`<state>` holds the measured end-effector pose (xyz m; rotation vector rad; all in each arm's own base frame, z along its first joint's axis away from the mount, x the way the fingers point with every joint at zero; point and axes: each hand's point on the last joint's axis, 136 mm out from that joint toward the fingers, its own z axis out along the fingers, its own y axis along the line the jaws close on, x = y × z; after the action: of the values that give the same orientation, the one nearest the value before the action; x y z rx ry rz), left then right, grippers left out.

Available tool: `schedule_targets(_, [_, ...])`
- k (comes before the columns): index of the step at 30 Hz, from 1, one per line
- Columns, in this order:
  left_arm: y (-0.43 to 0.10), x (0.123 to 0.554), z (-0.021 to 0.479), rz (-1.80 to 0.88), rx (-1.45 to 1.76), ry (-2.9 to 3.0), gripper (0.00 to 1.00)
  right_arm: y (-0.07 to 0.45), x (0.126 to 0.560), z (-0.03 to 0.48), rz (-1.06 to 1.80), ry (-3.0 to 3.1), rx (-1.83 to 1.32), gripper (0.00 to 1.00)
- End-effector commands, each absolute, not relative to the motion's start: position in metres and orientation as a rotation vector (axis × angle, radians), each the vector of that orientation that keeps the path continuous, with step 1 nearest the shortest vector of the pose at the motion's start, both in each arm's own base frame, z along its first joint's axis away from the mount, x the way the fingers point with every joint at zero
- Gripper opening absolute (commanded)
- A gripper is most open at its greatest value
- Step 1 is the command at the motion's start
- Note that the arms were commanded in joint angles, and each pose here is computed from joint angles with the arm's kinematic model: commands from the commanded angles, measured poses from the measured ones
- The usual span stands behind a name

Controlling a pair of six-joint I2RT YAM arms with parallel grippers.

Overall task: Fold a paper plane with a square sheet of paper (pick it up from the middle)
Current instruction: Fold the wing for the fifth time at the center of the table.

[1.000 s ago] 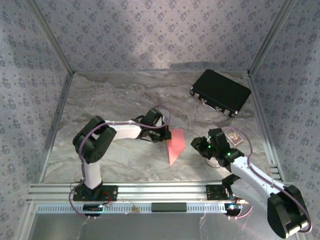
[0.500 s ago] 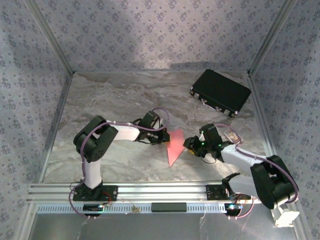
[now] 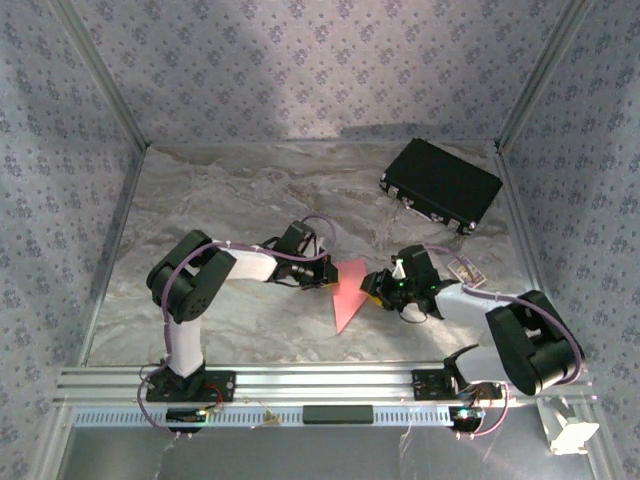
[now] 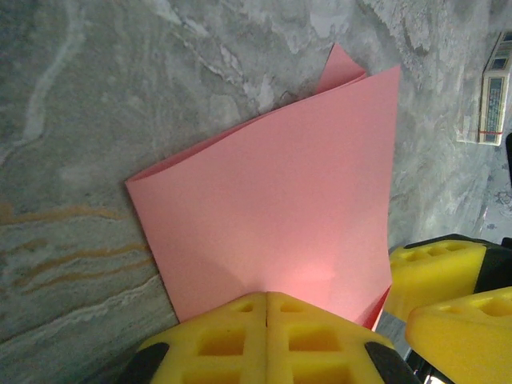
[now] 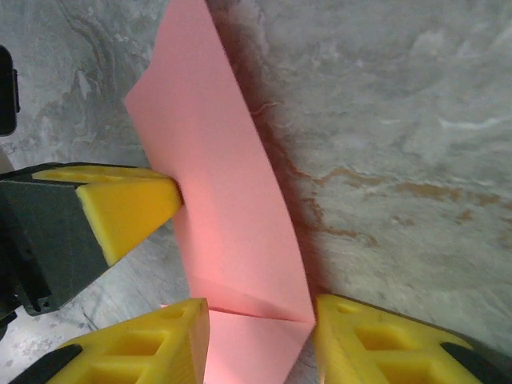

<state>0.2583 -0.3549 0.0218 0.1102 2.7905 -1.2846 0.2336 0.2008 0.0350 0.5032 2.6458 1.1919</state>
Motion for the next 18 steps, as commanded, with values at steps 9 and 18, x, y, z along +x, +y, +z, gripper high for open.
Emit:
schedule_targets(9, [-0.346,0.253,0.003,-1.234,0.085,2.849,0.01,0.218,0.26,0.063,1.387,2.544,0.217,0.37])
schedule_targets(18, [-0.346,0.253,0.005,-1.241,0.087,2.845,0.01,0.217,0.262,0.049,1.376,2.579,0.186,0.32])
